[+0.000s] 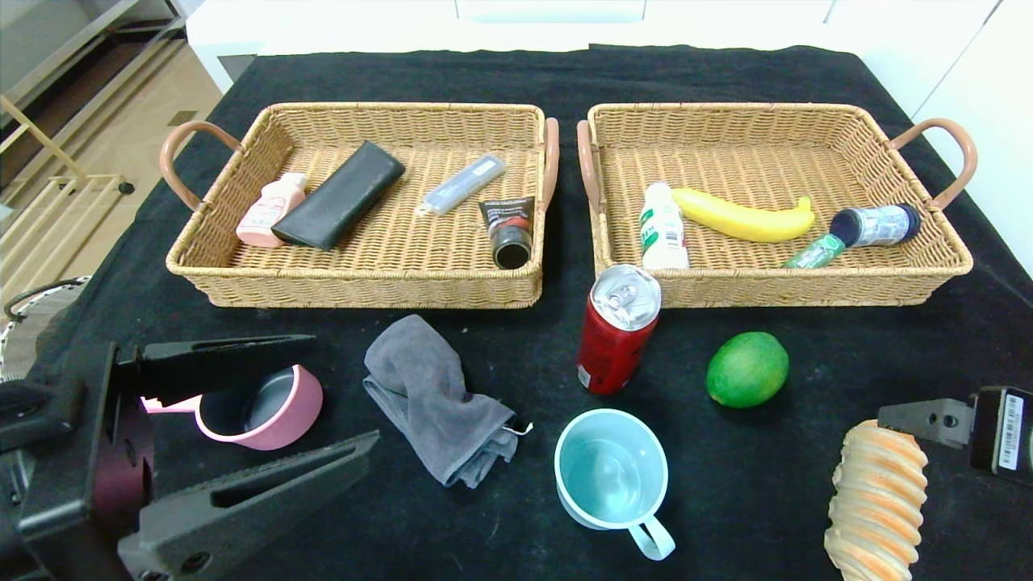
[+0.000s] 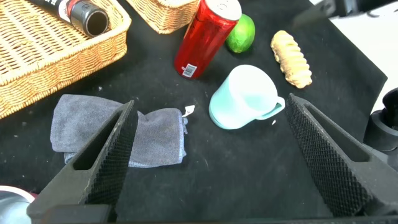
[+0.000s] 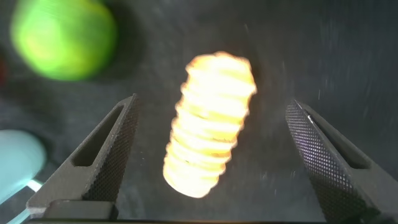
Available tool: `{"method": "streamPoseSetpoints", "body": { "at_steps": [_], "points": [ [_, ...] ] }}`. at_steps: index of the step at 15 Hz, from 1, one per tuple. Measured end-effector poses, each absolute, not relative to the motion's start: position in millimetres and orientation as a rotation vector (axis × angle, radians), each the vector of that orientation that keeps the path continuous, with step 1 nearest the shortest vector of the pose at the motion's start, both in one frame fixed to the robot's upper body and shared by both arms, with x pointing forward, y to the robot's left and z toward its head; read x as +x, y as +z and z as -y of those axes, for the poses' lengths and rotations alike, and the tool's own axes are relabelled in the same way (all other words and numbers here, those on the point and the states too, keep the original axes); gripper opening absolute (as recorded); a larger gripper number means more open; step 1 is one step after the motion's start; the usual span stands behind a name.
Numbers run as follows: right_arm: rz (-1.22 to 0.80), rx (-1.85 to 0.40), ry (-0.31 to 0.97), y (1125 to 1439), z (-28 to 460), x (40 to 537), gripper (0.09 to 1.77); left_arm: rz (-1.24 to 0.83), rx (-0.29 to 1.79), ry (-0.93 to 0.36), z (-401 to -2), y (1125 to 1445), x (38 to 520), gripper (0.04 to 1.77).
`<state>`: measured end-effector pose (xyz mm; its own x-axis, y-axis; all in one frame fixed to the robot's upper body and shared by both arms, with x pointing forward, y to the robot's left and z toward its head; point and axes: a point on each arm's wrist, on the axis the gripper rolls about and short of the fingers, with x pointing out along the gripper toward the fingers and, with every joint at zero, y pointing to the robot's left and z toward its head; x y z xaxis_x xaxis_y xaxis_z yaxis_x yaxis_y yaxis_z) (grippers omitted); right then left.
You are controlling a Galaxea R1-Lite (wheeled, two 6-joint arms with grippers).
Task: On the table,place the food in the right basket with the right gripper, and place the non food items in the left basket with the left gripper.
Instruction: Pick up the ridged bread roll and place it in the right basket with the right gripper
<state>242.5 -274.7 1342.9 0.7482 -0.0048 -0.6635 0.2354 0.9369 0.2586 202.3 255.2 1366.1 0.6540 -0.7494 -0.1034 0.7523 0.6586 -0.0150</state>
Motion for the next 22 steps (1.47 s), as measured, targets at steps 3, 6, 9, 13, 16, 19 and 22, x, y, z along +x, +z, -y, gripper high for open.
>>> {"method": "streamPoseSetpoints", "body": {
  "at_steps": [3, 6, 9, 13, 16, 19, 22],
  "points": [
    [-0.786, 0.405, -0.127, 1336, 272, 249, 1.71, -0.105, 0.03, -0.851, -255, 1366, 202, 1.72],
    [-0.839, 0.45, -0.135, 1327, 273, 256, 1.71, -0.105, 0.03, -0.851, -255, 1366, 202, 1.72],
    [-0.904, 0.486, -0.163, 1313, 274, 262, 1.71, -0.104, 0.031, -0.851, -255, 1366, 202, 1.72],
    [-0.92, 0.5, -0.177, 1301, 271, 270, 1.71, -0.103, 0.03, -0.852, -256, 1366, 202, 1.72],
    [-0.928, 0.497, -0.181, 1293, 270, 274, 1.71, -0.102, 0.03, -0.851, -256, 1366, 201, 1.72],
    [-0.936, 0.493, -0.183, 1289, 269, 276, 1.71, -0.103, 0.03, -0.852, -256, 1366, 201, 1.72],
    [-0.942, 0.489, -0.188, 1287, 269, 276, 1.71, -0.105, 0.031, -0.852, -256, 1365, 201, 1.72]
  ]
}}
